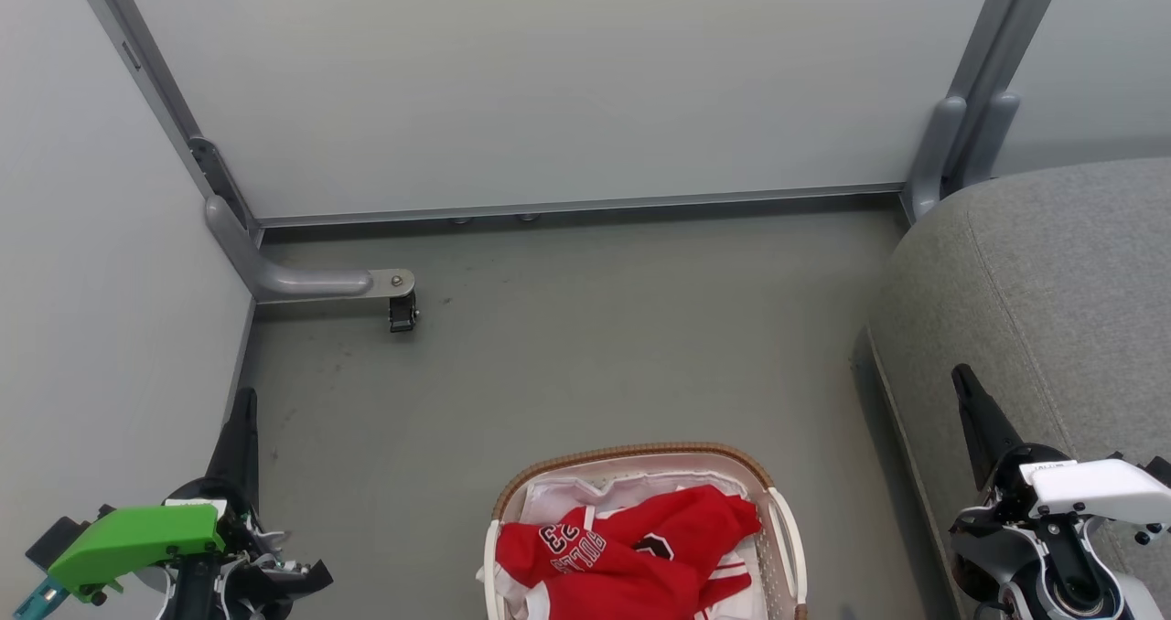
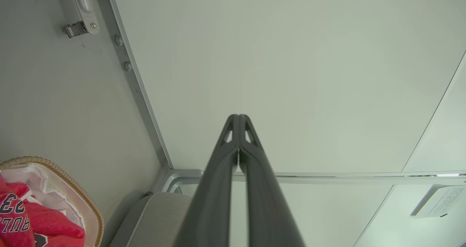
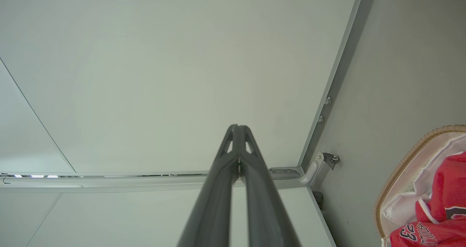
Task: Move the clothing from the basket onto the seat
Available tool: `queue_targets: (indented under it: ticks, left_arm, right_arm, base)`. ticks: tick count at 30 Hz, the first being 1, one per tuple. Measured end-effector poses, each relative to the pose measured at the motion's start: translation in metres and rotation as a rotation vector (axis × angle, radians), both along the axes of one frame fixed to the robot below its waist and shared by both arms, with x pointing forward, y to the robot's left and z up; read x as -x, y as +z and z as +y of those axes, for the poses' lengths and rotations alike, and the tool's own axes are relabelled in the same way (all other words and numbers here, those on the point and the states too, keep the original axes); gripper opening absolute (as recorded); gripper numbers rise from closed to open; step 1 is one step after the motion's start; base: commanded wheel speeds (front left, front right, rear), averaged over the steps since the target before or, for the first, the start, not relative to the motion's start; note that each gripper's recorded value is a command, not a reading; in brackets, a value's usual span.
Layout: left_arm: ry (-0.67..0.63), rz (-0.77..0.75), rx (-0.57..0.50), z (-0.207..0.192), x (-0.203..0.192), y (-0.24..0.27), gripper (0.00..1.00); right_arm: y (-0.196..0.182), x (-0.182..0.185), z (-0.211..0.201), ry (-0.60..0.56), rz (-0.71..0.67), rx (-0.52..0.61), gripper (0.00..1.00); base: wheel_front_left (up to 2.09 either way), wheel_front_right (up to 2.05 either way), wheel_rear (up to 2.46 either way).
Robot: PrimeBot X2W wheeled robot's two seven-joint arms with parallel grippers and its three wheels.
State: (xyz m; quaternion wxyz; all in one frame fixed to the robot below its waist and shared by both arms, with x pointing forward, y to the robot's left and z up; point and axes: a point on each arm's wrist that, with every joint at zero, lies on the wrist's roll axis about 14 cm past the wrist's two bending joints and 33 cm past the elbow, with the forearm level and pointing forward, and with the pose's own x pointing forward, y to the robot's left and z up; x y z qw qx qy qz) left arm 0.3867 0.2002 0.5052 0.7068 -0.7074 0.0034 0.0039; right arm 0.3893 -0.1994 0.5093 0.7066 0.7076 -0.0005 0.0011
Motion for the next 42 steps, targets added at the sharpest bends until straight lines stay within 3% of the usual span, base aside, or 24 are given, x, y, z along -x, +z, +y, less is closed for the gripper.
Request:
queue_targets:
  ticks: [11,12,18,23,42]
  left_arm:
    - [0.000,0.000,0.000,0.000,0.000,0.000,0.00]
    - [0.000,0.000,0.000,0.000,0.000,0.000,1.00]
    - [0.006,0.077,0.013,-0.002,0.010,-0.026,1.00]
    - [0.009,0.090,-0.030,-0.003,0.010,-0.029,1.00]
    - [0.009,0.126,-0.409,-0.001,0.010,-0.037,1.00]
  right_arm:
    - [0.000,0.000,0.000,0.000,0.000,0.000,0.00]
    - [0.000,0.000,0.000,0.000,0.000,0.000,1.00]
    - [-0.020,0.008,0.004,0.001,0.059,-0.015,1.00]
    - [-0.019,0.007,0.002,-0.004,0.058,0.043,1.00]
    - [-0.015,0.001,0.000,0.001,0.053,0.409,1.00]
  base:
    - [0.00,0.00,0.00]
    - [0.00,0.00,0.00]
    - [0.00,0.00,0.00]
    - [0.00,0.00,0.00]
    - [0.00,0.00,0.00]
